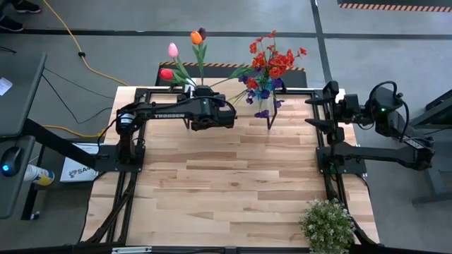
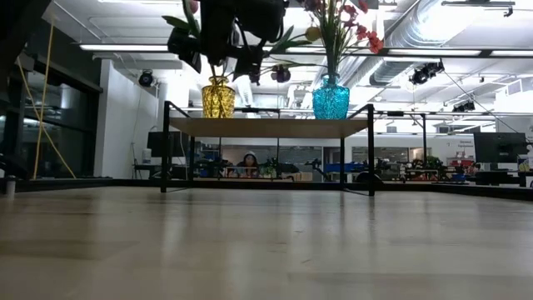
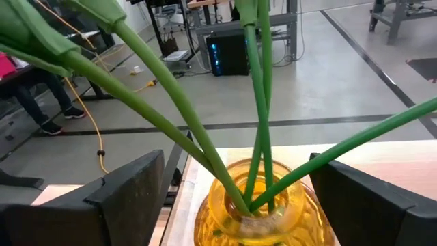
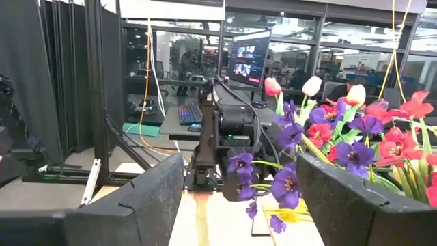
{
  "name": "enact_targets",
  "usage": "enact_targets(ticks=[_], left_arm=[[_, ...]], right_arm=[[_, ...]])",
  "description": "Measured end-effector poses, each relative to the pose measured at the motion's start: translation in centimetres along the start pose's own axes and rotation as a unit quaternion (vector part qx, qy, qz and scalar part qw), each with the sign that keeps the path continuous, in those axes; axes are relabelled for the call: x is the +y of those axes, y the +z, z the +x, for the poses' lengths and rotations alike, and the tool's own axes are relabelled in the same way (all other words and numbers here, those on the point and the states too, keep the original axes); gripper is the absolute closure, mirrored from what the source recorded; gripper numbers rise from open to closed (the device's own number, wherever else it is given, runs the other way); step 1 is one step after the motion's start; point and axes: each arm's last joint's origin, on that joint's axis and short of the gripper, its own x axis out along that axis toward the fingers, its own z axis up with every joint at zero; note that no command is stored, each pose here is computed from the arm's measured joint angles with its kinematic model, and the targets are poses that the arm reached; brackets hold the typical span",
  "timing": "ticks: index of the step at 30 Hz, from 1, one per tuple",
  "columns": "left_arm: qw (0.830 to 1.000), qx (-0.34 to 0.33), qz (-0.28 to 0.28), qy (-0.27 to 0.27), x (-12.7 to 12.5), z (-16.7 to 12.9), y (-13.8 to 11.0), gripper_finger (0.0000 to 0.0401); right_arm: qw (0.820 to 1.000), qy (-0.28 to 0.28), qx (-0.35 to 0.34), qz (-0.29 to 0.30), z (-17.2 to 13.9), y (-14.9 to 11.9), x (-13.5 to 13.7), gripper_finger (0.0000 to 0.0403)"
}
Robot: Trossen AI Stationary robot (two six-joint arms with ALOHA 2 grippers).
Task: Pick and place flowers into a vace then onto a shelf
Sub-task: Put the yellow vase with flowers on the shelf, then return to Home Position
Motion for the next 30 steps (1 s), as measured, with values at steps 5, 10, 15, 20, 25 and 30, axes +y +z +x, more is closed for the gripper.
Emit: enact_targets(ticks=[5,10,15,20,25,30], left_arm=[[1.000,-0.001,0.001,-0.005,0.0,-0.3,-0.1,0.0006],[1.000,-0.002,0.004,-0.011,-0.1,-0.8,-0.2,0.0006],[1.000,-0.005,0.011,-0.020,-0.1,-1.5,-0.4,0.0006],[0.999,-0.002,0.027,-0.025,0.2,-2.3,0.0,0.0006],[0.999,-0.005,0.026,-0.041,0.5,-3.6,0.9,0.0006],[0.997,-0.004,0.040,-0.062,0.7,-5.2,1.7,0.0006]], right_arm=[[1.000,0.000,0.000,0.000,0.0,0.0,0.0,0.0130],[1.000,0.000,0.000,0.001,0.0,0.0,0.0,0.0130],[1.000,0.000,-0.005,0.002,0.0,0.1,0.0,0.0130],[1.000,0.000,-0.007,0.002,0.0,0.2,0.0,0.0130],[1.000,-0.004,-0.007,0.002,0.0,0.1,0.0,0.0130],[1.000,-0.005,-0.010,0.001,0.0,0.2,0.0,0.0130]])
